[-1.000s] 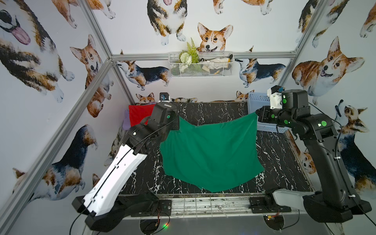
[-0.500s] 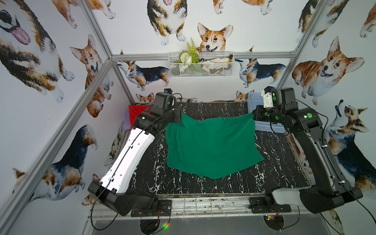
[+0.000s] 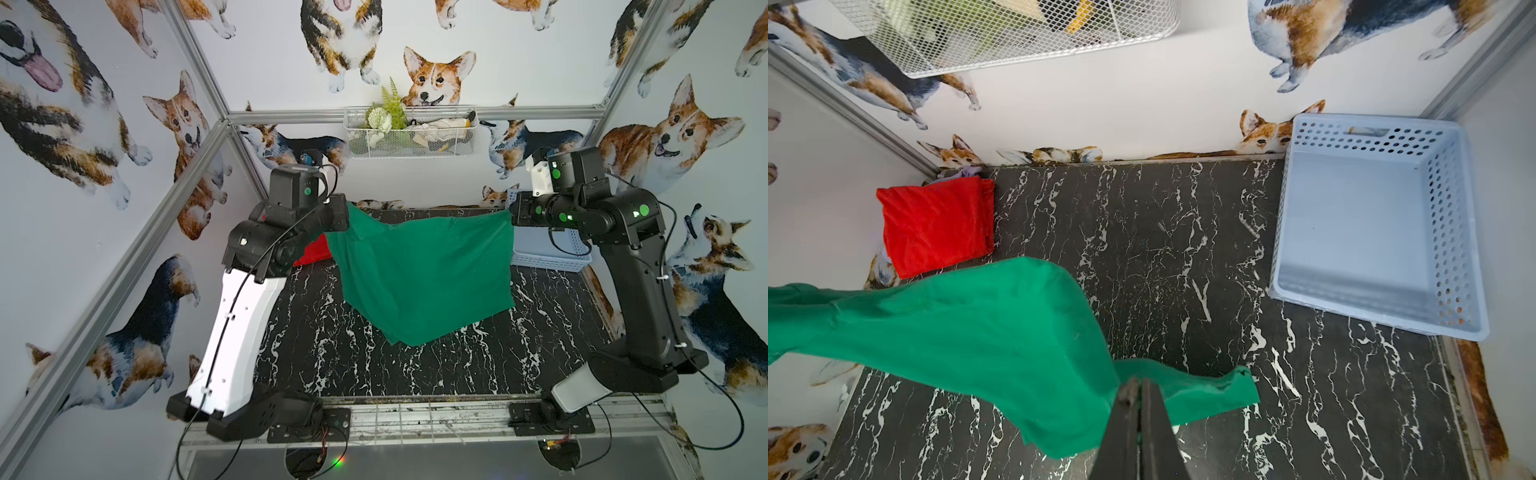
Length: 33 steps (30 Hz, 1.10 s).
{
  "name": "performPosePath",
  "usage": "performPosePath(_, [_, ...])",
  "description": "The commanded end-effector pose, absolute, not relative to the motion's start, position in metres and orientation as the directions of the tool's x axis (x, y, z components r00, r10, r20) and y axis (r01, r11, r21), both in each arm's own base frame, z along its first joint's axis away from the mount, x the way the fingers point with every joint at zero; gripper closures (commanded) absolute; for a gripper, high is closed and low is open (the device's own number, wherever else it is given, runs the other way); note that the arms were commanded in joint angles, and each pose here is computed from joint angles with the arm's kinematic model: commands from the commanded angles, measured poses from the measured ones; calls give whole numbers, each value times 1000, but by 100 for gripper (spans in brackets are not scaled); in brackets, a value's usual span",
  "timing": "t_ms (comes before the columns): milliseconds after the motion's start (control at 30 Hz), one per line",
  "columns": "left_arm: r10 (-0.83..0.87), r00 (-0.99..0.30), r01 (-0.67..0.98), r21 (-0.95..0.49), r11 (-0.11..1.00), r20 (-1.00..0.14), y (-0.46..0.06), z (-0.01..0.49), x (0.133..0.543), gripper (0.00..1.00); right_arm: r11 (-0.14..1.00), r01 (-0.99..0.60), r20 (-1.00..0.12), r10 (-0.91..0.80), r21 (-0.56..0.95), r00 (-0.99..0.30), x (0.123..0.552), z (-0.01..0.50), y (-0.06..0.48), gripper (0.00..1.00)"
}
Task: Fold and stack t-shirts
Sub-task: Flatten out the T-shirt at the center of the board.
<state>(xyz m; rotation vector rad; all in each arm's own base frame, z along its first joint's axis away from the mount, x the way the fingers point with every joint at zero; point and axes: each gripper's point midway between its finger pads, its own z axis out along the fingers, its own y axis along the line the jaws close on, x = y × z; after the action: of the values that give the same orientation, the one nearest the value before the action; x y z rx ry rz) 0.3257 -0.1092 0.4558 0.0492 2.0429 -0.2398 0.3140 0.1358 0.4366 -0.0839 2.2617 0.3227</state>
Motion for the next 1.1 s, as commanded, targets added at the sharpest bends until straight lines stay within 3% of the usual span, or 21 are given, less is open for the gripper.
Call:
performPosePath(0, [-43,-410,124,-103,987,-911,-104,466,296,100,973,-163,-779,26,163,-627,289,448,125,100])
performPosePath(200, [-73,-300,164,-127,978,-951,-87,505,244,100,962,-187,-846,72,199,-529,261,486,111,100])
performPosePath(367, [-33,-273,115,-67,991,-961,-70,519,238,100,970,-173,-857,62,174,-512,267,491,108,100])
performPosePath(567, [16,-369,86,-16,996,-929,-89,472,288,100,983,-132,-814,27,126,-581,310,449,121,100])
performPosePath(733, [-32,-457,93,-84,992,-889,-100,437,365,100,978,-89,-766,89,188,-637,370,414,128,100])
performPosePath(900, [-16,-379,169,-86,982,-925,-122,491,412,100,971,-136,-845,96,195,-526,416,454,141,100])
performPosePath(1067, [-78,-240,246,-138,959,-968,-131,546,412,100,959,-198,-925,123,205,-360,414,516,142,100])
